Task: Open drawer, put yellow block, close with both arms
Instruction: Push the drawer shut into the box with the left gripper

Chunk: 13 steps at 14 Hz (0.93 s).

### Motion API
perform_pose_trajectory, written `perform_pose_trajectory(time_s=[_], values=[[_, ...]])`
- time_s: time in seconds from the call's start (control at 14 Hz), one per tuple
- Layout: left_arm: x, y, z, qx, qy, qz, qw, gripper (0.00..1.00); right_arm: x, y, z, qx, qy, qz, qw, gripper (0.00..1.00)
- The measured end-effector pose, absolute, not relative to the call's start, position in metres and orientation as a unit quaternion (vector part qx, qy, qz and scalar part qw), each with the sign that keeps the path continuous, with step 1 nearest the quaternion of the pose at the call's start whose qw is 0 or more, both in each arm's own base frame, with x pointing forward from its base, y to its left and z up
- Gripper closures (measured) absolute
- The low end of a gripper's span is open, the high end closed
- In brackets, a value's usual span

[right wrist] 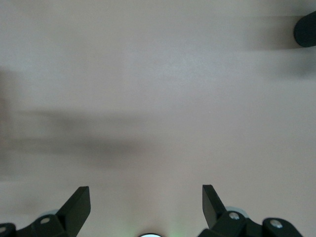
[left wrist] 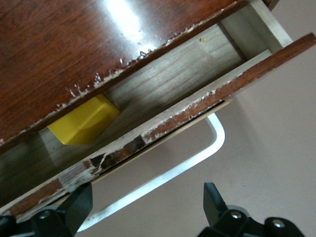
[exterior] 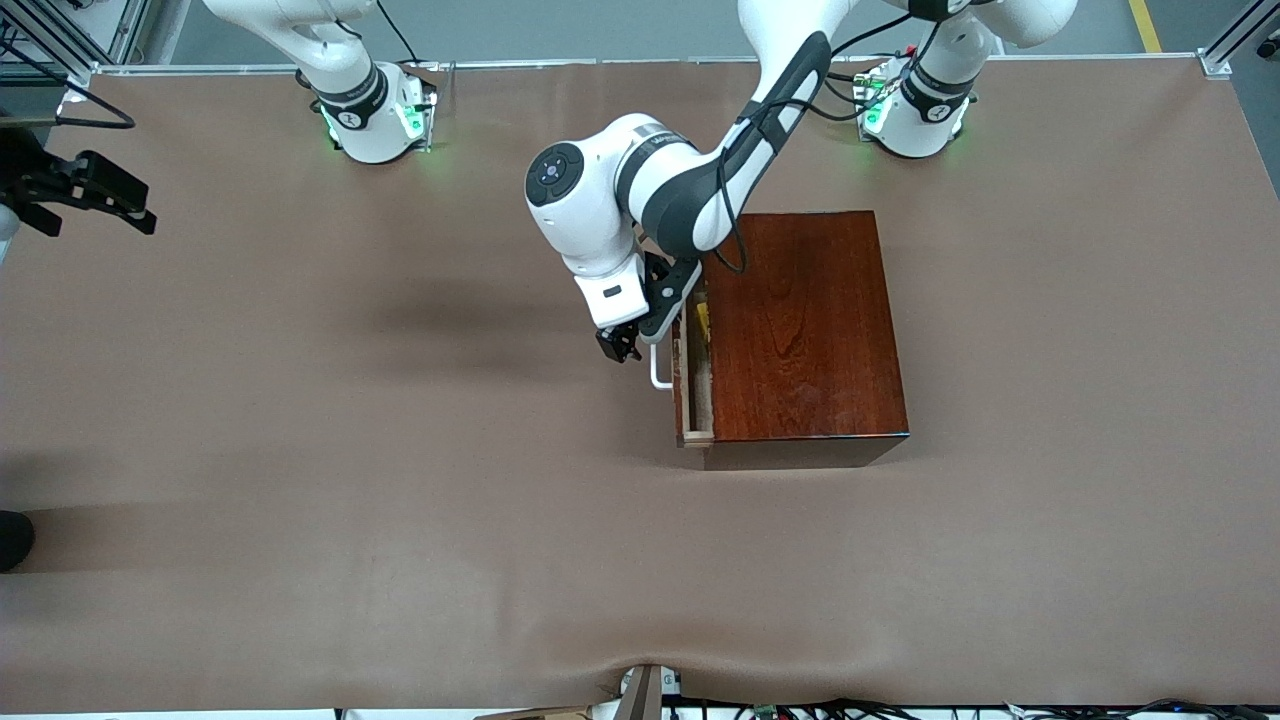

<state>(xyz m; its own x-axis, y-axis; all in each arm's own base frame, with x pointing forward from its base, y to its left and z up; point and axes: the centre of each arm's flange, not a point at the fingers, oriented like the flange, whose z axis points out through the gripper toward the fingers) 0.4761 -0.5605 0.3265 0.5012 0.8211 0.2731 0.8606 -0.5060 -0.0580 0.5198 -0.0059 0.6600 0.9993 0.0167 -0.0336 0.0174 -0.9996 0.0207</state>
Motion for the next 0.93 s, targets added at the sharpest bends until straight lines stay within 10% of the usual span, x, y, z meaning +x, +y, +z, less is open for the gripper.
perform_pose_trajectory(time_s=[0.93], values=[[0.497, -0.524, 0.319, -0.854, -0.493, -0.09, 0.14, 0.0, 0.519, -0.033, 0.658, 1.0, -0.019, -0.021, -0.003, 0.0]])
